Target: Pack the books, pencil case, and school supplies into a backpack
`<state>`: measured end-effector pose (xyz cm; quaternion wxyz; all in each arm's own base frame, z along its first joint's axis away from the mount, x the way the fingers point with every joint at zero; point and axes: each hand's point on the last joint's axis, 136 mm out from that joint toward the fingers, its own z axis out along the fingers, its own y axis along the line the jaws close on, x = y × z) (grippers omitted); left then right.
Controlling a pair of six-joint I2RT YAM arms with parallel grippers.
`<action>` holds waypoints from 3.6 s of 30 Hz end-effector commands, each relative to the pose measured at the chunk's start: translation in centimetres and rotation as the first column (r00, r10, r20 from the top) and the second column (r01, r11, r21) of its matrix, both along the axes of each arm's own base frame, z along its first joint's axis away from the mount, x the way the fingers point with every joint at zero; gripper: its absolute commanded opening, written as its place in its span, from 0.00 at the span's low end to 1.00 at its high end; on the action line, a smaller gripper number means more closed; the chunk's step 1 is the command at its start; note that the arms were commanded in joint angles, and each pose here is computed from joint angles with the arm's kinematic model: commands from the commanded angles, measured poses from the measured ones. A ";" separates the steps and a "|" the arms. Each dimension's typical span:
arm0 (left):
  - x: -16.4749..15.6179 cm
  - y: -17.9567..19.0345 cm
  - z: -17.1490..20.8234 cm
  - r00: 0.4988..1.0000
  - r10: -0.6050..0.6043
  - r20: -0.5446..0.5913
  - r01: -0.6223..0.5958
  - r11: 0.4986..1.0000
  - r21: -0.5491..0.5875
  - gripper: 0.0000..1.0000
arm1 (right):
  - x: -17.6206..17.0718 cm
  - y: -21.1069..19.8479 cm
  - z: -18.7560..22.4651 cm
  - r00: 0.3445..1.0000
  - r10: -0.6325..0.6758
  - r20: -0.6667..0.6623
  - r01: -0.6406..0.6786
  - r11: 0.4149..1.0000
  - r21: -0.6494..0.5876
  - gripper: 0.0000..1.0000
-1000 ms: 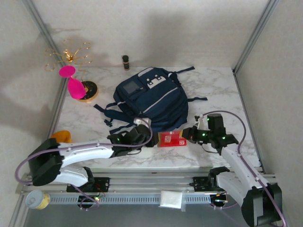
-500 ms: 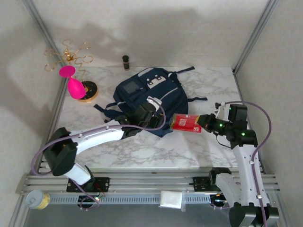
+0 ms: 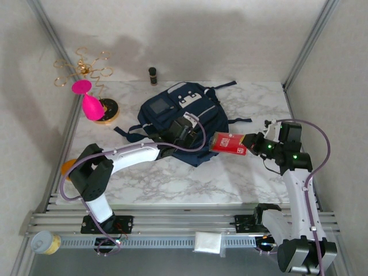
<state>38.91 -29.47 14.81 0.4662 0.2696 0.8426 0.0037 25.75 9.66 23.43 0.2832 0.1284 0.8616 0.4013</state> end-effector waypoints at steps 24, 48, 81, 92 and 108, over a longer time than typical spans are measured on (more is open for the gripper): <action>-1.6 -1.9 8.6 0.991 -0.119 0.054 0.127 0.976 -0.176 0.00 | 6.0 6.7 -0.4 0.971 0.240 -0.004 -0.233 0.950 0.208 0.00; -1.7 -1.9 11.0 1.000 0.013 0.016 -0.007 0.944 -0.329 0.00 | 12.9 5.7 -6.5 0.969 0.190 -0.156 -0.207 0.973 -0.098 0.59; -4.5 -4.4 13.3 0.990 -0.139 0.021 0.135 0.896 -0.423 0.00 | 16.6 12.8 -5.6 0.929 0.371 -0.005 -0.371 0.929 0.009 0.00; -3.3 -3.2 12.5 0.999 -0.031 0.019 0.036 0.910 -0.413 0.00 | 16.7 7.3 -3.6 0.972 0.232 0.034 -0.224 0.961 -0.159 0.29; -3.3 -3.7 13.0 0.999 -0.041 0.026 0.049 0.890 -0.453 0.00 | 17.0 10.9 -5.9 0.964 0.261 0.044 -0.257 0.963 -0.078 0.25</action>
